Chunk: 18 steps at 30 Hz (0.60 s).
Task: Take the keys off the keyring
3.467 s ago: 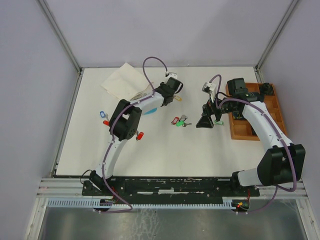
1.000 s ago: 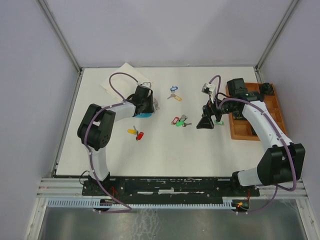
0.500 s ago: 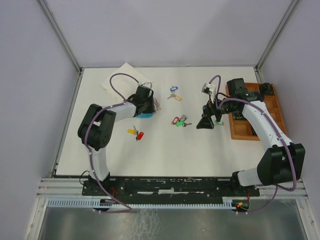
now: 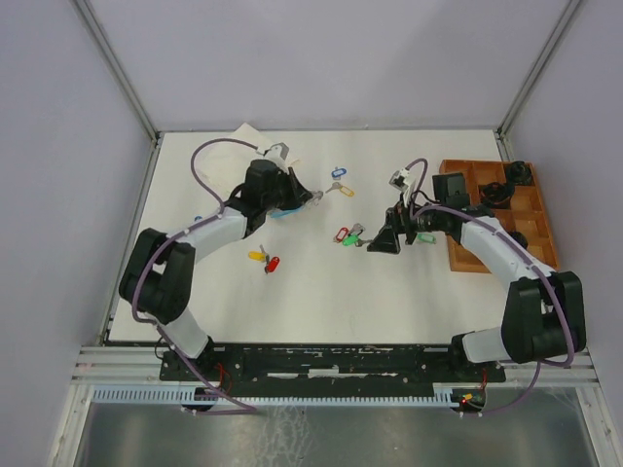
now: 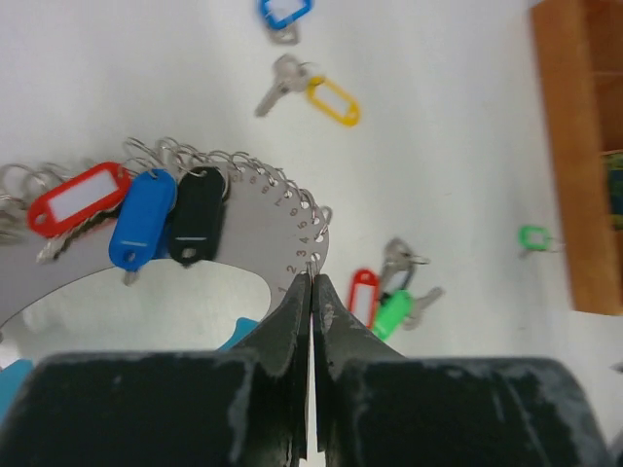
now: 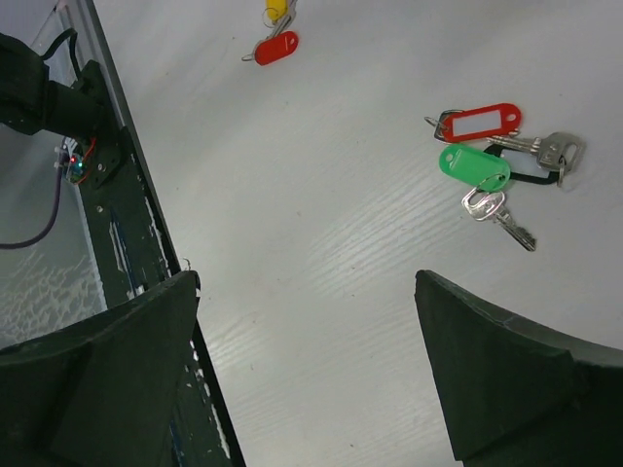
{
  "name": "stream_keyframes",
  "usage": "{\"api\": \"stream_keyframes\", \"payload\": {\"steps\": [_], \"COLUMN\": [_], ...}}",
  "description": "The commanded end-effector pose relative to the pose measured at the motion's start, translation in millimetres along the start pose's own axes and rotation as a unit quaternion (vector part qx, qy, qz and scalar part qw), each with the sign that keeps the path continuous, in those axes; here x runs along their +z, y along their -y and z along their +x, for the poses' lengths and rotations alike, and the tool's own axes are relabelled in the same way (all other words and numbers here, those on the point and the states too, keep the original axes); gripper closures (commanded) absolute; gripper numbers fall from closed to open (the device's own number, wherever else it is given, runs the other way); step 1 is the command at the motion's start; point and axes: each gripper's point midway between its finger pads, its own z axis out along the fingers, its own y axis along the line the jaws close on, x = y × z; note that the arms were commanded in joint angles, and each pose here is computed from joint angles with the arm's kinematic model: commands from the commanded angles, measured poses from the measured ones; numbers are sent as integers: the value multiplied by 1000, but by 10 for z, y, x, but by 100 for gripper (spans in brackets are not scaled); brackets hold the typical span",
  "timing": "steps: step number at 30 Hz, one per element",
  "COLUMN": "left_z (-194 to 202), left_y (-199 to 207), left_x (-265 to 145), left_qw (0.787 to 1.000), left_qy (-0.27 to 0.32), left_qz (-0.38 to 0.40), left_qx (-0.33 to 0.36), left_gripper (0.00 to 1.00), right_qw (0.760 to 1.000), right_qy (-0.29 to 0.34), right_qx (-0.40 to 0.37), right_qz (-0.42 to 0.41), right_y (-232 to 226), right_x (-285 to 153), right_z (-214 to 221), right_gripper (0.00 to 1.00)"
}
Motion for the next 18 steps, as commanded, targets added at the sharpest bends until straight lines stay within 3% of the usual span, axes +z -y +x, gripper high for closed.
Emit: {"api": "stream_keyframes", "payload": {"steps": [1,7,13,18], "left_z": [-405,-605,-750,-806], "left_y": [723,1200,1414,1559], "left_x": [-335,-604,-762,-866], "left_qw": [986,965,944,928], "left_qy": [79,125,163,174], "left_qz": [138,210,244,273], "left_qx": [-51,-97,-154,-187], "left_gripper": [97,97,97,97], "right_qw": [993,978,975,972], "right_qy": [113,204,217,228], "right_qx": [-19,-28,-9,-36], "right_qz": [18,22,51,31], "right_y": [27,-91,-84,-252], "right_x": [139,334,400,338], "right_z": [-475,-732,-778,-841], "right_gripper": [0,0,0,0]}}
